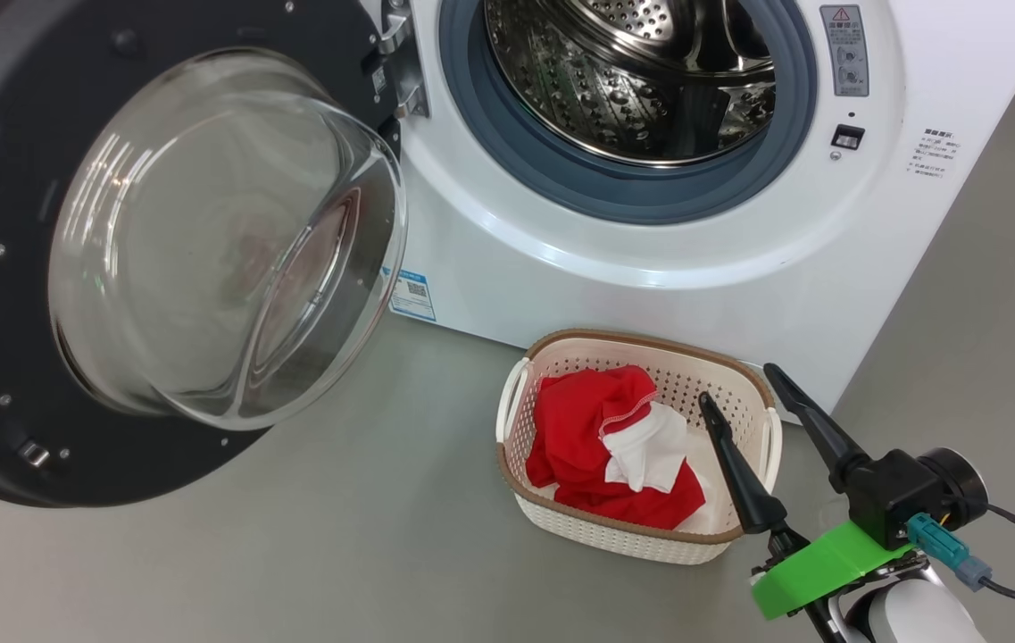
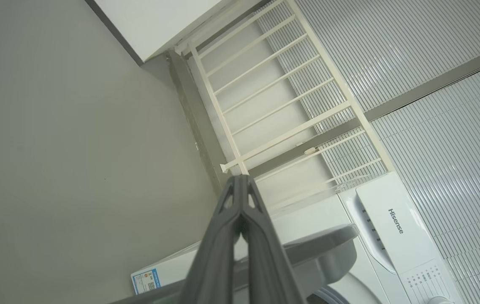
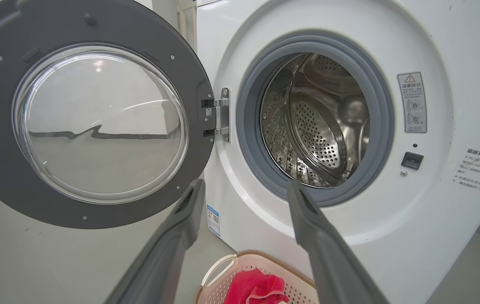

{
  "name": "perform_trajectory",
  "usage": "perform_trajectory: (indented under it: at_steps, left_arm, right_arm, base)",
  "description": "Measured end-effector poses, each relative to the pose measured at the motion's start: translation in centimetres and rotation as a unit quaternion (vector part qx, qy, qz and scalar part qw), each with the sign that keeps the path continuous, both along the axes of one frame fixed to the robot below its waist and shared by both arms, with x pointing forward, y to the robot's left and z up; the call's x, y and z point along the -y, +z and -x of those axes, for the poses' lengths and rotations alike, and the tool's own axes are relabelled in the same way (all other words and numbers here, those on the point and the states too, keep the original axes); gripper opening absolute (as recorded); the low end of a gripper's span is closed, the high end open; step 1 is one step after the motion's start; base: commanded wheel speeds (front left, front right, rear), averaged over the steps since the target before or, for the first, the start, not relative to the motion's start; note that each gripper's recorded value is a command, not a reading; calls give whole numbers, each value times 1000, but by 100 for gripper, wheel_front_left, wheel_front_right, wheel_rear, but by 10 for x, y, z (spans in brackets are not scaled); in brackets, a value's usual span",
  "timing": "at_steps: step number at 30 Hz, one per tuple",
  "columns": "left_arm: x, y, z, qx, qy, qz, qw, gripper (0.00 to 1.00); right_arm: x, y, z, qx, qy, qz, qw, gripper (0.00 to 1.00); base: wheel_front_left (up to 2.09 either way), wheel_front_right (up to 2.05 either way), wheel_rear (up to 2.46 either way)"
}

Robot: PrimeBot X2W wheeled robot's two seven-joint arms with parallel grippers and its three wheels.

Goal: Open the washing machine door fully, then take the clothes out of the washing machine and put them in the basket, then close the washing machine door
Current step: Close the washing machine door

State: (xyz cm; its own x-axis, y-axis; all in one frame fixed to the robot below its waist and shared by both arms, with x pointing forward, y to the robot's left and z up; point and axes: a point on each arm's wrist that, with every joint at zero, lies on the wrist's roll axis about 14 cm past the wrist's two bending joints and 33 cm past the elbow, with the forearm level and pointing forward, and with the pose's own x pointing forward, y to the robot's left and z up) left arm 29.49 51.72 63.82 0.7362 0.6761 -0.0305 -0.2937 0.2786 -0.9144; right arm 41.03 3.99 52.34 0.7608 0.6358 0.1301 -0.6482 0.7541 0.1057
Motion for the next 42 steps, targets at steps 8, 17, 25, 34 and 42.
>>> perform_trajectory:
  at_steps: [8,17,25,34,42]
  left_arm:
    - [9,-31,-13,-34,-63,63,995,0]
    - [26,-46,-29,-49,-124,84,987,0]
    - [37,-44,-36,-43,-163,79,982,0]
    - [52,-39,-37,4,-202,85,976,0]
    - [82,-36,-42,40,-244,92,965,0]
  right_arm:
    - [2,-4,-1,-5,-2,1,1000,100]
    - [6,-6,-2,-8,-8,2,1000,100]
    - [7,-7,-2,-10,-9,2,1000,100]
    - [6,-9,-2,-13,-9,1,1000,100]
    - [3,-8,0,-13,-7,-1,1000,100]
  base:
    - [0,0,0]
    - [0,0,0]
    - [0,0,0]
    - [0,0,0]
    - [0,0,0]
